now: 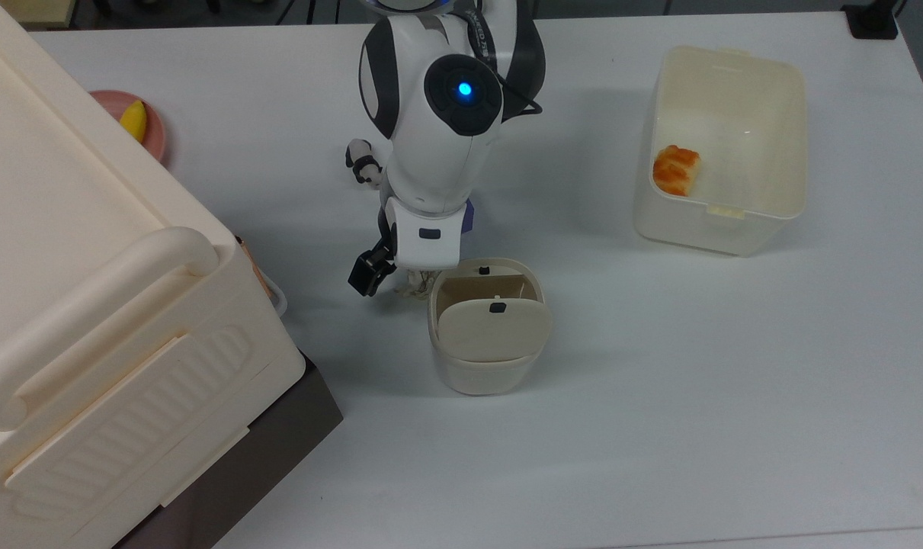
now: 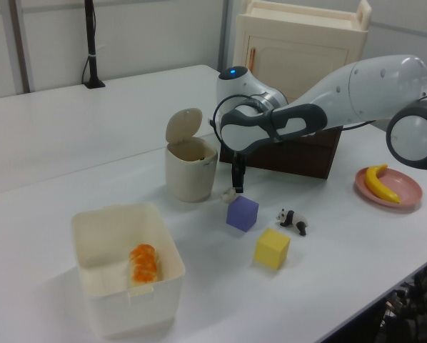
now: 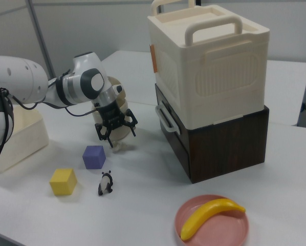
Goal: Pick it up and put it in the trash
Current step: 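Lower the gripper onto the crumpled white paper and close it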
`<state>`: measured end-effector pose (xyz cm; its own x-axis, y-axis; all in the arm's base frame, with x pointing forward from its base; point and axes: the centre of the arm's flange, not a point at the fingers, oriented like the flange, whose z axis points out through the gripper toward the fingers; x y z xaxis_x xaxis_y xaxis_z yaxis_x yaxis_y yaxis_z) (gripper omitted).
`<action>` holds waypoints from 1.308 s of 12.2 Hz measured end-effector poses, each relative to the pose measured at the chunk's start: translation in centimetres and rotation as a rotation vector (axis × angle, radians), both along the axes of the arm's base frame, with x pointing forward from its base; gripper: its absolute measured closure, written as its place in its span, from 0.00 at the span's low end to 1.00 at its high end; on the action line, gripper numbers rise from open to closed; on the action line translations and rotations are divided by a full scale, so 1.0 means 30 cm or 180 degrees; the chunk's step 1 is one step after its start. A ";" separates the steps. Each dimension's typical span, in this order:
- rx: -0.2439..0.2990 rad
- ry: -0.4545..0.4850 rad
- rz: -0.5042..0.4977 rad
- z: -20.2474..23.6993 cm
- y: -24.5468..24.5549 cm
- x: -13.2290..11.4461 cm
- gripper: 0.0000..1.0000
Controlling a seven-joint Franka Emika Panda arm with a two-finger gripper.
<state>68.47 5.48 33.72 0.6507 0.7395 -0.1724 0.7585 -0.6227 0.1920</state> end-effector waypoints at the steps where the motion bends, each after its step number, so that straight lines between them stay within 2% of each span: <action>1: -0.0001 0.0007 0.0002 -0.006 0.000 0.000 0.00; 6: 0.0007 0.0020 0.0021 -0.014 0.010 0.000 0.00; 12: 0.0103 0.0035 0.0204 -0.015 0.140 -0.018 0.00; 16: 0.0072 0.0079 0.0216 -0.040 0.134 -0.027 0.00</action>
<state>67.66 9.49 32.52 0.5947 0.7856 -0.1706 0.8035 -0.5737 0.1591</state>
